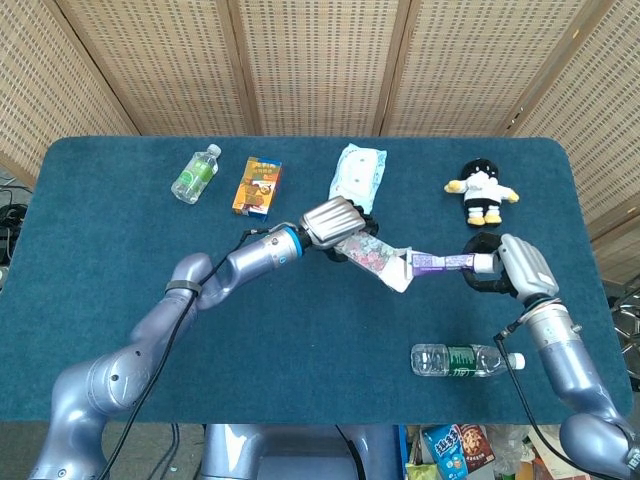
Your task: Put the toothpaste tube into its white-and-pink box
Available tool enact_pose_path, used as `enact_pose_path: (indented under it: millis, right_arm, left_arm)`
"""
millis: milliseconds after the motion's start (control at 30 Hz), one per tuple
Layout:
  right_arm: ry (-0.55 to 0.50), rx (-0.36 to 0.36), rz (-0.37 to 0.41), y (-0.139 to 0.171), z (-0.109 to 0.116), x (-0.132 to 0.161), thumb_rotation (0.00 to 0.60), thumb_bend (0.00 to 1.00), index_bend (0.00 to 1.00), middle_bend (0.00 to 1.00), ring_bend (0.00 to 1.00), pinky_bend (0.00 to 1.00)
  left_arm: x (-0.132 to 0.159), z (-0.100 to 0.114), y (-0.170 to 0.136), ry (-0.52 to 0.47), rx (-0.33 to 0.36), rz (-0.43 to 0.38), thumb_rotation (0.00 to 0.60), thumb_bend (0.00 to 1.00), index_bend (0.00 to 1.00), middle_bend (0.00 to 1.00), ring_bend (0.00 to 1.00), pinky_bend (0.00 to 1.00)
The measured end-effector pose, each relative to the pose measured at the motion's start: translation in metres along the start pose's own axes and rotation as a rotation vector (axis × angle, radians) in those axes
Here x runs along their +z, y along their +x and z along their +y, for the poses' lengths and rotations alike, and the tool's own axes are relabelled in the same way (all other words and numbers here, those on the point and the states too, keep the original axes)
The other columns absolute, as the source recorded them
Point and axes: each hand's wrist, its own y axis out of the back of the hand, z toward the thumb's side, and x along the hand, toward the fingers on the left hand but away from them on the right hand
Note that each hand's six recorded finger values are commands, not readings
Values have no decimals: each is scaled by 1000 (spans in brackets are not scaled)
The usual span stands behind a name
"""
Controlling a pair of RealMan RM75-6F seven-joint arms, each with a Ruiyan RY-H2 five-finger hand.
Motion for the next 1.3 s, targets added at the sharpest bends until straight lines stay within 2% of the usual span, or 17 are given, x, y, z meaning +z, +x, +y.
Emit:
enact_pose_path:
  millis: [200, 633, 833, 1033, 1300]
  right_arm:
    - [-11, 32, 4, 2, -4, 9, 600, 675, 653, 590, 420, 403]
    - [-24, 25, 11, 2, -2, 17, 600, 681, 652, 590, 420, 404]
    - [-62, 31, 21, -1, -4, 24, 600, 689, 654, 591, 420, 404]
    - [-94, 28, 31, -2, -7, 29, 600, 707, 659, 594, 422, 404]
    - [-76, -6, 48, -3, -8, 32, 600, 708, 659, 594, 421, 404]
  left_arm:
    - [2, 1, 3, -6, 6, 5, 600, 313, 420, 413, 364, 407]
    - [10, 2, 7, -31, 17, -3, 600, 312, 420, 413, 364, 407]
    - [12, 6, 10, -52, 28, 0, 600, 313, 420, 413, 364, 407]
    - [12, 8, 12, -131, 42, 22, 600, 313, 420, 413, 364, 407]
    - [10, 7, 16, -233, 34, 69, 600, 317, 422, 413, 364, 413]
